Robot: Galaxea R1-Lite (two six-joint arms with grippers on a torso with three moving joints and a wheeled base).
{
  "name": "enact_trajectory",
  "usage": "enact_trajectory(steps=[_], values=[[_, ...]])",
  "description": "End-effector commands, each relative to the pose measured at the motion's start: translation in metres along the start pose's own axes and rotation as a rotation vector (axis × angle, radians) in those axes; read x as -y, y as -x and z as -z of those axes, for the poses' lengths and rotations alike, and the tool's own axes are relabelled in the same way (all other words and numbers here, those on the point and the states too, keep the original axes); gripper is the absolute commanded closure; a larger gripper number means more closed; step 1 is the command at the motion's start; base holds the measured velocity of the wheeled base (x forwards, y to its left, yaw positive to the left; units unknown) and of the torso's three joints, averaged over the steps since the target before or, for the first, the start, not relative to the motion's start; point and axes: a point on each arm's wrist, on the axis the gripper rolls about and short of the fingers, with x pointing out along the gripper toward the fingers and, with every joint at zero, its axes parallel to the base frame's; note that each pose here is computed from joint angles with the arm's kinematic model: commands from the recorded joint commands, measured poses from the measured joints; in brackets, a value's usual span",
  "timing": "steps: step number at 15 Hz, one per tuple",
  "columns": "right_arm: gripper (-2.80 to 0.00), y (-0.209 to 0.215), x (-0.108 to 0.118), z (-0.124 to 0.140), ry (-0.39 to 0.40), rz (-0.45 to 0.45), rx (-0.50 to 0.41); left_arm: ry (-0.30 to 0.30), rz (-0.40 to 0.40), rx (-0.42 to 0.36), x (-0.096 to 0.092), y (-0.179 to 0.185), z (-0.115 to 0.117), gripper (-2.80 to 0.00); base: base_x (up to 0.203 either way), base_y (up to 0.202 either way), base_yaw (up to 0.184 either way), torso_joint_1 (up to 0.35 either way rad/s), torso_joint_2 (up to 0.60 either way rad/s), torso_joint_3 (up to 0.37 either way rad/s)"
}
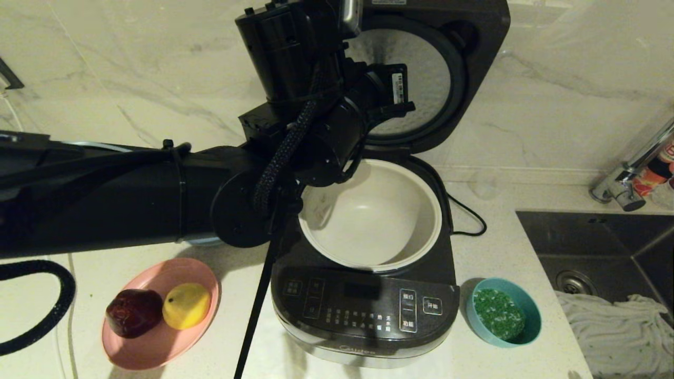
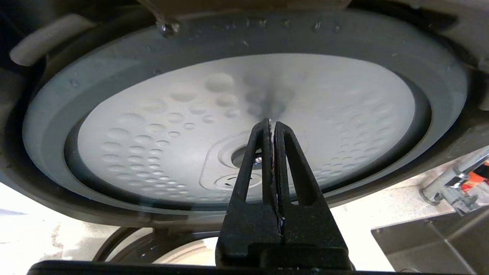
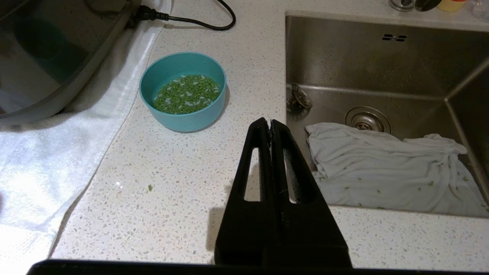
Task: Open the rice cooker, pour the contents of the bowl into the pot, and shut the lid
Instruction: Open the rice cooker
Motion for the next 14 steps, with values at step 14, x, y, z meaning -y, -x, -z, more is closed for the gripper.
enact_trajectory(steps=[14], values=[[0.0,0.0,0.0,0.0,0.0,-0.001,-0.002,-0.015,0.022,-0.067,-0.057,0.153,-0.073,0.0,0.0,0.0,0.0,0.0,0.0,0.0]])
